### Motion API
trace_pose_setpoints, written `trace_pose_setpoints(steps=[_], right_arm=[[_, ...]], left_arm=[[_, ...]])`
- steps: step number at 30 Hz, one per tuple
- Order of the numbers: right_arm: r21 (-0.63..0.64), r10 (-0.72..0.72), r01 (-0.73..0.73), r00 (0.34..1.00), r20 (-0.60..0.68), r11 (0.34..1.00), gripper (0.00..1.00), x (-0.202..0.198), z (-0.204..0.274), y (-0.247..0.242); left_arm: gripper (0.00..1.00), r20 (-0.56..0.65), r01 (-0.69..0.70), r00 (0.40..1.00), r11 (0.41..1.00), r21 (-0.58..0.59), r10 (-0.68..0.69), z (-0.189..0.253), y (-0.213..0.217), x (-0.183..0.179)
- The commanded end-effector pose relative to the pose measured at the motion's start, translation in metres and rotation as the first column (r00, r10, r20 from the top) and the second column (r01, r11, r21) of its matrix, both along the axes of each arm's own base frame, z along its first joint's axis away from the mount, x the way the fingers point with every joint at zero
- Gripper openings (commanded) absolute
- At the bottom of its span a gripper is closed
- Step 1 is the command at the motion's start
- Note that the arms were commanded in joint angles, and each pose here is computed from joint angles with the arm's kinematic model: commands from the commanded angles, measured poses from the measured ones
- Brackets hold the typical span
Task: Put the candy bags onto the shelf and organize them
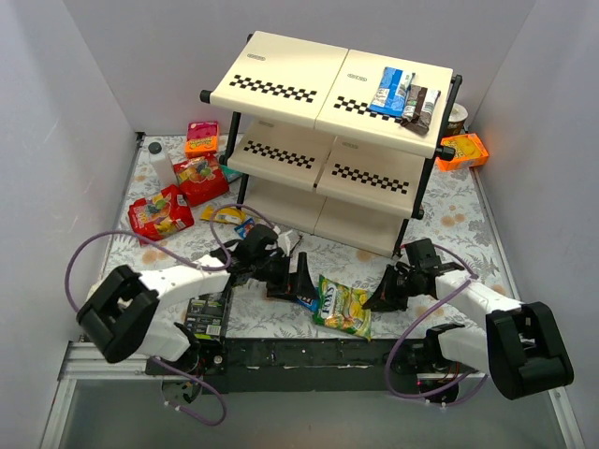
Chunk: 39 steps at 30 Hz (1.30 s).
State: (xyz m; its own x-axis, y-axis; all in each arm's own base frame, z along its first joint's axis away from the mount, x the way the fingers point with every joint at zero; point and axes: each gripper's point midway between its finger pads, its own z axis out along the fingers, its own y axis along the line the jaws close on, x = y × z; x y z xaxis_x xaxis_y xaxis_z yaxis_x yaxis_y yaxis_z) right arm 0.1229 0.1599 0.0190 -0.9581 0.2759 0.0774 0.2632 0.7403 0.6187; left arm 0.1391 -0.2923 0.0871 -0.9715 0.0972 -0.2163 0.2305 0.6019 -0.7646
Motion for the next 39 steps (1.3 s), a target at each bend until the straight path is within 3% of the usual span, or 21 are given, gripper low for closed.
trace_pose_setpoints(steps=[1,6,14,24,30,31,32,35,39], right_arm=[[-0.061,0.002,0.0,0.999,0.041,0.998,0.01,0.01,-0.013,-0.006],[-0.1,0.029,-0.029,1.0,0.004,0.995,0.01,-0.002,-0.027,-0.014],[-0.08,0.039,-0.039,0.999,-0.001,0.996,0.01,-0.006,-0.028,-0.012],[-0.049,0.027,-0.026,0.999,0.022,0.998,0.01,-0.004,-0.024,-0.008],[-0.033,0.036,-0.034,0.998,0.044,0.999,0.01,-0.003,-0.02,-0.006],[-0.036,0.037,-0.035,0.999,0.039,0.999,0.03,-0.004,-0.02,-0.007],[-0.036,0.033,-0.032,0.998,0.045,0.999,0.16,-0.003,-0.018,-0.007],[-0.066,0.018,-0.014,0.998,0.054,0.998,0.39,0.0,-0.012,-0.01],[-0.11,-0.021,0.034,0.993,0.115,0.993,0.56,0.014,0.005,-0.016]], left_arm=[[0.81,0.051,0.077,0.996,0.997,-0.005,-0.077,-0.003,-0.035,0.003],[0.78,0.062,0.062,0.996,0.998,0.031,-0.064,-0.015,-0.052,0.014],[0.73,0.013,0.119,0.993,0.993,-0.009,-0.119,-0.017,-0.071,0.008],[0.45,-0.079,0.187,0.979,0.982,-0.012,-0.187,-0.028,-0.072,-0.021],[0.12,-0.066,0.164,0.984,0.986,-0.036,-0.166,-0.02,-0.08,-0.014],[0.05,-0.065,0.161,0.984,0.986,-0.038,-0.163,-0.018,-0.081,-0.014],[0.0,-0.06,0.151,0.987,0.988,-0.034,-0.152,-0.016,-0.081,-0.012],[0.0,-0.052,0.128,0.99,0.992,-0.02,-0.129,-0.007,-0.08,-0.008],[0.0,-0.017,0.085,0.996,0.996,-0.022,-0.086,0.02,-0.074,-0.002]])
